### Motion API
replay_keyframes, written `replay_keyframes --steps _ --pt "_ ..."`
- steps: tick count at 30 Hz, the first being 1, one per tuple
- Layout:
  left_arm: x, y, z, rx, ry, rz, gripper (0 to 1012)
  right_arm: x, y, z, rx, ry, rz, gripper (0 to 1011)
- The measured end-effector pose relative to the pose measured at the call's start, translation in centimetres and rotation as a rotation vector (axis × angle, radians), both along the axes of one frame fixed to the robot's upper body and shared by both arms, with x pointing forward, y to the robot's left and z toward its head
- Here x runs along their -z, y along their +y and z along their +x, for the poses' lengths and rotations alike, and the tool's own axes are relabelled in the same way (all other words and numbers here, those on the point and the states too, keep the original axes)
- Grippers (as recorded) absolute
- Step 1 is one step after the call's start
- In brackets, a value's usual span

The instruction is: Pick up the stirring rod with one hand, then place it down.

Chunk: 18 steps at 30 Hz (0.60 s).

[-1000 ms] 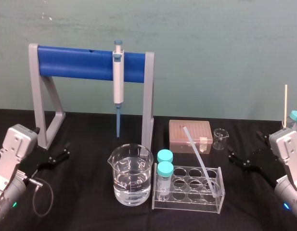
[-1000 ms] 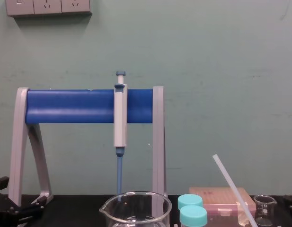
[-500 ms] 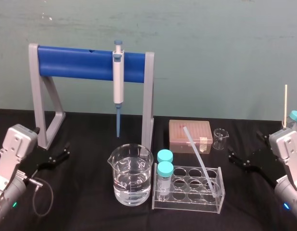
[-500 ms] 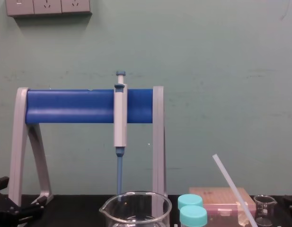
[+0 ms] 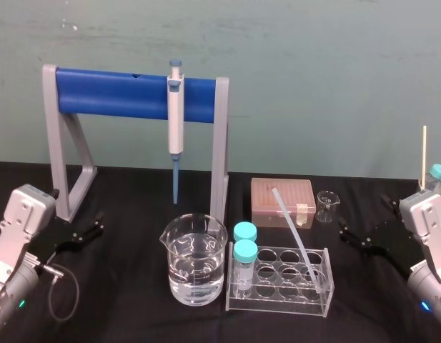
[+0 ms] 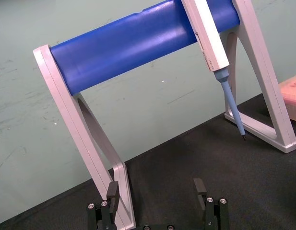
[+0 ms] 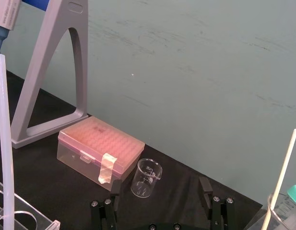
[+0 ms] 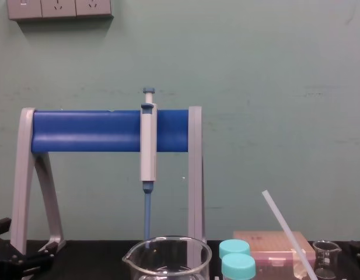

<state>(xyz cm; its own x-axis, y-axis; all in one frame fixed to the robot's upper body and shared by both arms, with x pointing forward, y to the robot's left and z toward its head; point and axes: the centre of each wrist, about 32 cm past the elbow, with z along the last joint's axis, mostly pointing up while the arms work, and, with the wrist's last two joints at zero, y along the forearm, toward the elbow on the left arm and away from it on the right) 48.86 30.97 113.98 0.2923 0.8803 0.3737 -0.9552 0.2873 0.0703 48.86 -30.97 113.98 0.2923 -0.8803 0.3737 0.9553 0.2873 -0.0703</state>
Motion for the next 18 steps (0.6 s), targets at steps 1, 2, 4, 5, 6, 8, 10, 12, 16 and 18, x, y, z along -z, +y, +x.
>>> replay_keyframes --steps 1,2,4,5,6,8,10,12,16,18 --pt "0.0 0.0 0.0 0.0 0.0 0.0 1000 0.0 0.0 0.0 0.0 0.0 0.0 1003" --pt "0.0 0.0 0.0 0.0 0.0 0.0 1000 0.0 0.0 0.0 0.0 0.0 0.0 1003" --pt "0.0 0.0 0.0 0.0 0.0 0.0 1000 0.0 0.0 0.0 0.0 0.0 0.0 1003" --pt "0.0 0.0 0.0 0.0 0.0 0.0 1000 0.0 0.0 0.0 0.0 0.0 0.0 1003" --pt "0.0 0.0 0.0 0.0 0.0 0.0 1000 0.0 0.0 0.0 0.0 0.0 0.0 1003" --pt "0.0 0.0 0.0 0.0 0.0 0.0 1000 0.0 0.0 0.0 0.0 0.0 0.0 1003" --pt "0.0 0.0 0.0 0.0 0.0 0.0 1000 0.0 0.0 0.0 0.0 0.0 0.0 1003" --pt "0.0 0.0 0.0 0.0 0.0 0.0 1000 0.0 0.0 0.0 0.0 0.0 0.0 1003" --pt "0.0 0.0 0.0 0.0 0.0 0.0 1001 0.0 0.0 0.0 0.0 0.0 0.0 1003" --pt "0.0 0.0 0.0 0.0 0.0 0.0 1001 0.0 0.0 0.0 0.0 0.0 0.0 1003"
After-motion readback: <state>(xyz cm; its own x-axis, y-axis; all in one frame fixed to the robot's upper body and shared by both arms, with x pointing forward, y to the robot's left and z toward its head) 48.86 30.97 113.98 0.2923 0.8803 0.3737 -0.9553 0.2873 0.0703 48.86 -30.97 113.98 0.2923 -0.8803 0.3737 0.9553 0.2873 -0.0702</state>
